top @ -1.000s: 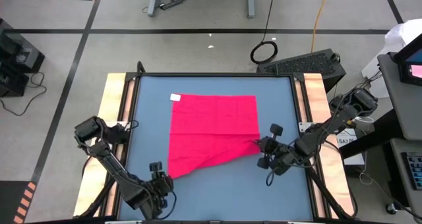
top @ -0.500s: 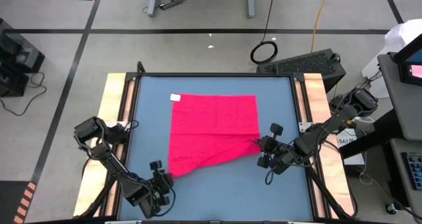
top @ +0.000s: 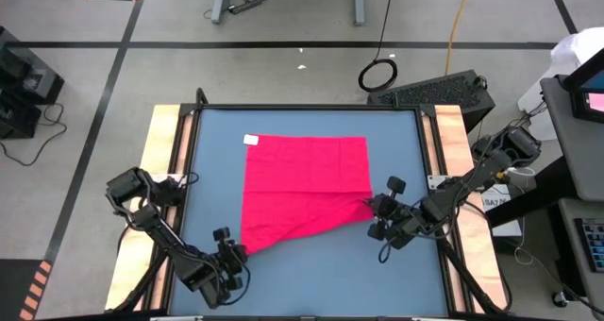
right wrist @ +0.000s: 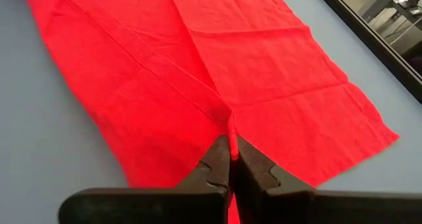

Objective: Roll towel
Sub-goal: Roll the red towel

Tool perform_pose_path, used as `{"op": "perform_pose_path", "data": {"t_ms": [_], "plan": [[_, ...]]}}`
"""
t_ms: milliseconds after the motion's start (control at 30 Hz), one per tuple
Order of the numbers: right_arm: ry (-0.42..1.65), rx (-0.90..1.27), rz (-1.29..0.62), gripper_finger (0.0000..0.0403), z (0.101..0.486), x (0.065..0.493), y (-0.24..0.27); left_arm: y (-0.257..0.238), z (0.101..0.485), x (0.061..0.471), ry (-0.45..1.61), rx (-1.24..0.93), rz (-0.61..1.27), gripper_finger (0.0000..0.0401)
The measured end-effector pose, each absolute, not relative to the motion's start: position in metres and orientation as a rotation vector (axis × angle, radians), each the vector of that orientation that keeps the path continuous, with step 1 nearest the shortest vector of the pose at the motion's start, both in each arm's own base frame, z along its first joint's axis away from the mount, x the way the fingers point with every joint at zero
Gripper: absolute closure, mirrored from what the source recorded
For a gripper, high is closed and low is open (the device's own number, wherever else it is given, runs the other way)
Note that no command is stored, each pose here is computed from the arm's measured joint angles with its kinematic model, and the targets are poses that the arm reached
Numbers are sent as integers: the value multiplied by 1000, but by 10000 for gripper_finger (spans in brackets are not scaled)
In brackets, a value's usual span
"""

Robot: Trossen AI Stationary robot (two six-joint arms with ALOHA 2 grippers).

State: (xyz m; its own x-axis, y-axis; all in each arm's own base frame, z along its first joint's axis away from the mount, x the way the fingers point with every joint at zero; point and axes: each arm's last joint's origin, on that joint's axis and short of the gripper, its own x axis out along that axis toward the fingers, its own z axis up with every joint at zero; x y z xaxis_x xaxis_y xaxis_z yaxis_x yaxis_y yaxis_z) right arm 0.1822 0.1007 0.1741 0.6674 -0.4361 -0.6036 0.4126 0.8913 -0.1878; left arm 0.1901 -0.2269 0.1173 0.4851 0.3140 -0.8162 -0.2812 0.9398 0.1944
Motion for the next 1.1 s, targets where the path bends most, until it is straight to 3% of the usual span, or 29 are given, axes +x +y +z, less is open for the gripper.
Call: {"op": "perform_pose_path", "data": {"t_ms": [267,633,833,1100], "plan": [[707,-25,-468,403,173,182,101,-219,115,187,963,96,416,264],[710,-18,-468,403,173,182,101,-218,116,187,921,112,436,391],[740,18,-420,403,173,182,103,-220,117,188,911,102,433,391],[807,163,-201,403,174,183,120,-236,133,198,926,58,371,391]]}}
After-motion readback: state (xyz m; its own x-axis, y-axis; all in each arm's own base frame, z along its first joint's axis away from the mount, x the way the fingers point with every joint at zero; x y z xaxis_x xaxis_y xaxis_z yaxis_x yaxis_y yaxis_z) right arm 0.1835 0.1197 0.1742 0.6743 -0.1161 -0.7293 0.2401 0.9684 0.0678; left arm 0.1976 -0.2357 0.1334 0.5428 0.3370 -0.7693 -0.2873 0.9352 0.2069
